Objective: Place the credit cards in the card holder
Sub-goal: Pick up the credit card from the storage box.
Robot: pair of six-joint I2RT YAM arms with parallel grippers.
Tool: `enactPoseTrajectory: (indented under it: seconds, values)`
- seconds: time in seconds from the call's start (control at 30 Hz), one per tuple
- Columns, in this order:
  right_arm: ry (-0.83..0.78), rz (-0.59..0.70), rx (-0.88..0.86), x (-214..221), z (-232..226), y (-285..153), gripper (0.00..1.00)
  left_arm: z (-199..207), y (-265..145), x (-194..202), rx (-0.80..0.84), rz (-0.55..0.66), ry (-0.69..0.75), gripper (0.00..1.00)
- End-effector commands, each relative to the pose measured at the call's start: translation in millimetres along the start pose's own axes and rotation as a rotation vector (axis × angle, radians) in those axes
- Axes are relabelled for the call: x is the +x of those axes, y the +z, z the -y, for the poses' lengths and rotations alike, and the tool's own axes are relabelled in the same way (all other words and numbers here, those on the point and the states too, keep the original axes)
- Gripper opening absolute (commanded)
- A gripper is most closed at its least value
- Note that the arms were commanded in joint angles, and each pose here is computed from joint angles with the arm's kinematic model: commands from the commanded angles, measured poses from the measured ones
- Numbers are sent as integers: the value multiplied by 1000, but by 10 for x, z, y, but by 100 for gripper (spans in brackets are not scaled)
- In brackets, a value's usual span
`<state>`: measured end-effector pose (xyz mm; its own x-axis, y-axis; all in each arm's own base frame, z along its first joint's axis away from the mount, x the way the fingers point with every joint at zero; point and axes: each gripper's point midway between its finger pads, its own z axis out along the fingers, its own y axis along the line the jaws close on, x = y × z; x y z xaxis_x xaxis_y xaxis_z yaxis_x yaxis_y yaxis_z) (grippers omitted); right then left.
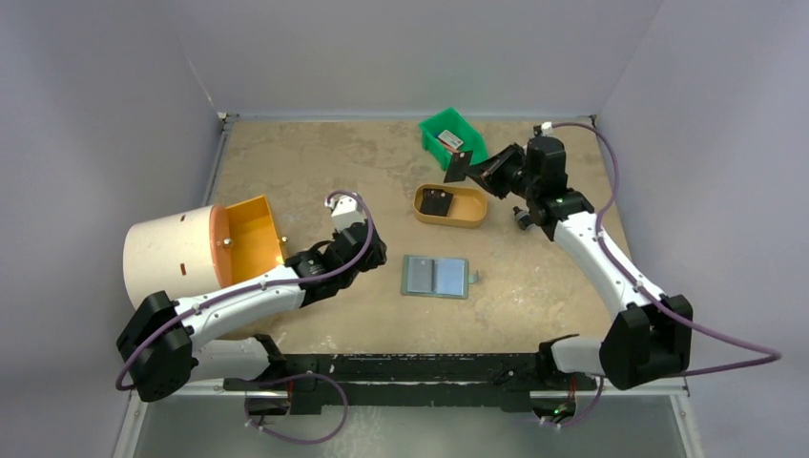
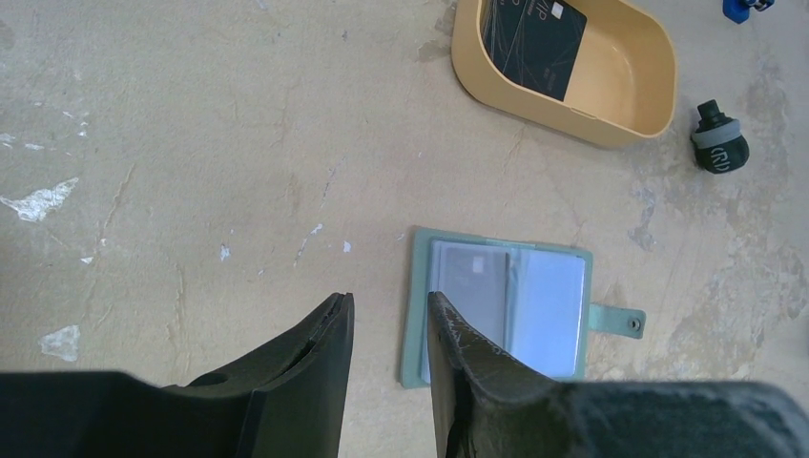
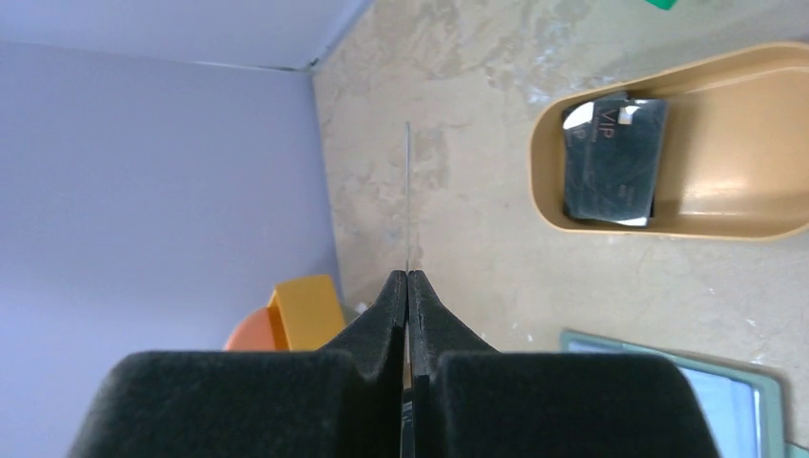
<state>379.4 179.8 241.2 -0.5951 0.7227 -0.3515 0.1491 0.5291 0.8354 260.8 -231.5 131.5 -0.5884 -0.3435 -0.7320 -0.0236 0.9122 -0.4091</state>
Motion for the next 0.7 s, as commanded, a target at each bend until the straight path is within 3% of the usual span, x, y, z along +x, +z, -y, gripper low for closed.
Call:
enactPoseTrajectory:
  seconds: [0.0, 0.1, 0.4, 0.57, 0.67]
  values:
    - [-81, 32, -126, -135, -460, -243, 0, 120, -52, -213, 22, 58, -50, 33]
    - [-212, -11, -140, -32, -464, -393, 0, 141, -45, -247, 20, 66, -44, 33]
    - [-412, -90, -220, 481, -201, -918, 0, 172, 3, -331, 20, 106, -33, 36]
    - [-540, -202, -127, 1013, 302, -863, 0, 425, 81, -321, 176, 135, -60, 40]
    - [-541, -258, -78, 1289, 659, -764, 0, 427, 124, -250, 205, 123, -51, 49]
